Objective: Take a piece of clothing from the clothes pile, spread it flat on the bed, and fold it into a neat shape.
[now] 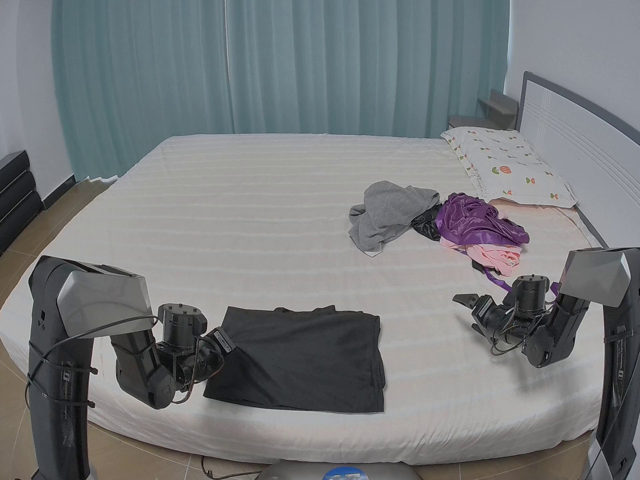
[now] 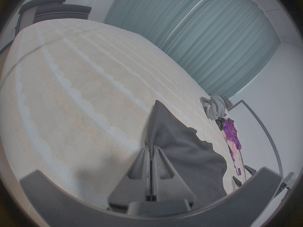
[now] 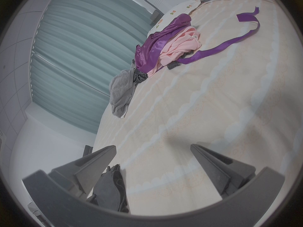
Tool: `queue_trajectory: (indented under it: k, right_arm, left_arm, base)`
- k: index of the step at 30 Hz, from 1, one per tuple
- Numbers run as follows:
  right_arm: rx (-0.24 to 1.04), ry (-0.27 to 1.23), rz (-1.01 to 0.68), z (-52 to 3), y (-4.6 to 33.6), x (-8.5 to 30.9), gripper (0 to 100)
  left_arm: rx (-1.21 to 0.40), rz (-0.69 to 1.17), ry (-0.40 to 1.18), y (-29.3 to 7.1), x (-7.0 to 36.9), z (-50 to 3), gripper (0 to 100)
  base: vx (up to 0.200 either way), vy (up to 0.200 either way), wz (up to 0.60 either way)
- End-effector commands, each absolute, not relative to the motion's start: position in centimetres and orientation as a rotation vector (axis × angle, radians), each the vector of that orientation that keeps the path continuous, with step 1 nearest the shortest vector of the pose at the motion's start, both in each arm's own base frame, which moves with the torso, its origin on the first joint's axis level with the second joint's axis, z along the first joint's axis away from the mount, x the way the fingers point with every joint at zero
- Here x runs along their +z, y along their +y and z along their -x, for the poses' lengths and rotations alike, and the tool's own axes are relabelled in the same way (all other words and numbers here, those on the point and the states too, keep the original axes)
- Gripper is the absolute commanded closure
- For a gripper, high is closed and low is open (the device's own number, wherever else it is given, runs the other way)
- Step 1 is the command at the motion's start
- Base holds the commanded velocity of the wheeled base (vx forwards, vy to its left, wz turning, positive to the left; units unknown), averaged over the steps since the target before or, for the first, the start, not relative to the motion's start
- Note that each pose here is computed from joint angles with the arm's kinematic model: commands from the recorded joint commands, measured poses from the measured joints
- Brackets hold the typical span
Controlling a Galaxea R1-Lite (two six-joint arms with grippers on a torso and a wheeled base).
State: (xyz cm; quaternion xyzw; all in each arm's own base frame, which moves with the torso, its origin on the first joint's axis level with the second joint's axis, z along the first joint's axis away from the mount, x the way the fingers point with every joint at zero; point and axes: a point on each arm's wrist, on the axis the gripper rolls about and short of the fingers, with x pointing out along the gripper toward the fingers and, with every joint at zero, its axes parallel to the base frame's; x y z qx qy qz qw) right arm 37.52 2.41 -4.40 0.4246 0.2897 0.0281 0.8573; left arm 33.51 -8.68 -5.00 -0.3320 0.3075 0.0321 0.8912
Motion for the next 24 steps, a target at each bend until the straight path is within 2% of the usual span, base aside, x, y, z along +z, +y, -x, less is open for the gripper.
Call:
queue_trajectory:
  k: [1,24]
  right_arm:
    - [0.059,0.61,-0.892,-37.49,2.41,-4.44,0]
    - [0.057,0.613,-0.892,-37.44,2.41,-4.52,0]
  left_arm:
    - [0.067,0.693,0.632,-8.64,-4.83,-33.58,100]
    - [0.071,0.705,0.629,-8.67,-4.82,-33.68,100]
  base:
    - [0.0,0.0,0.0]
    - [0.0,0.191,0.0]
